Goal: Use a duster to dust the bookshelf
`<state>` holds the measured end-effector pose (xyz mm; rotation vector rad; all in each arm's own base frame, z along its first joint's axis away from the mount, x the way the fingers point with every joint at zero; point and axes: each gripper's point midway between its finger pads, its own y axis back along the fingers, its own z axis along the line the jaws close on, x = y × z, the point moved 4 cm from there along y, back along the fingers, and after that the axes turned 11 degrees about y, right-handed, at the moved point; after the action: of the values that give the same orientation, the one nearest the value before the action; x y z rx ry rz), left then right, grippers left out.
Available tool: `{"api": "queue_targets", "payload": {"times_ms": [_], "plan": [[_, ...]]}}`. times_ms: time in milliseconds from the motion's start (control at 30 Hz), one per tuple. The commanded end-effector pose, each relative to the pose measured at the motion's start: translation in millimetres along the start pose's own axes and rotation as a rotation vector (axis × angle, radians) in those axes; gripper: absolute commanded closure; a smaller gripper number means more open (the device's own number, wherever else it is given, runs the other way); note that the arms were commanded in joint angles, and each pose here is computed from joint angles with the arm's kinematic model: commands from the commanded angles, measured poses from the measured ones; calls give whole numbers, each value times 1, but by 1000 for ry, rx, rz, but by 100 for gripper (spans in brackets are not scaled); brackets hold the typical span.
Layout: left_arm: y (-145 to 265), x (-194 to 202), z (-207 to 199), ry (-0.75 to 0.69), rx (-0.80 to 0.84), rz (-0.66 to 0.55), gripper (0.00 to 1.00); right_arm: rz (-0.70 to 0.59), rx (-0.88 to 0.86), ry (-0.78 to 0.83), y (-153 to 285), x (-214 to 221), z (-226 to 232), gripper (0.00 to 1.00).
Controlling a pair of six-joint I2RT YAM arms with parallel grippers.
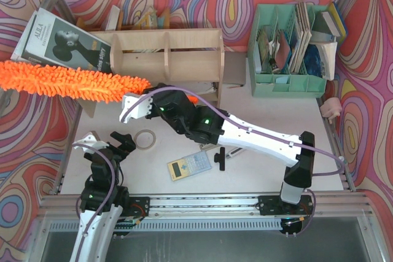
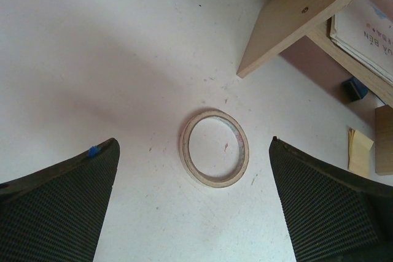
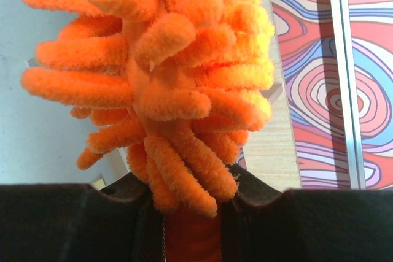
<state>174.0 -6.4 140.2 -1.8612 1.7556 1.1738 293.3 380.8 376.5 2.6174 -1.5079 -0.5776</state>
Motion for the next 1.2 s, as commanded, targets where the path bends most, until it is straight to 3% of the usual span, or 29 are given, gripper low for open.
{"api": "queue_targets", "payload": {"times_ms": [0, 300, 700, 1167], "plan": [[-2, 1, 4, -12, -6, -15, 1, -21, 55, 24, -11, -12, -11, 100], [-2, 1, 4, -11, -3, -14, 1, 109, 49, -20, -26, 36, 2, 100], [-2, 1, 4, -12, -5, -13, 1, 200, -38, -77, -9, 78, 45, 100], [-2, 1, 4, -12, -6, -13, 1, 166, -171, -71, 9, 53, 94, 100]]}}
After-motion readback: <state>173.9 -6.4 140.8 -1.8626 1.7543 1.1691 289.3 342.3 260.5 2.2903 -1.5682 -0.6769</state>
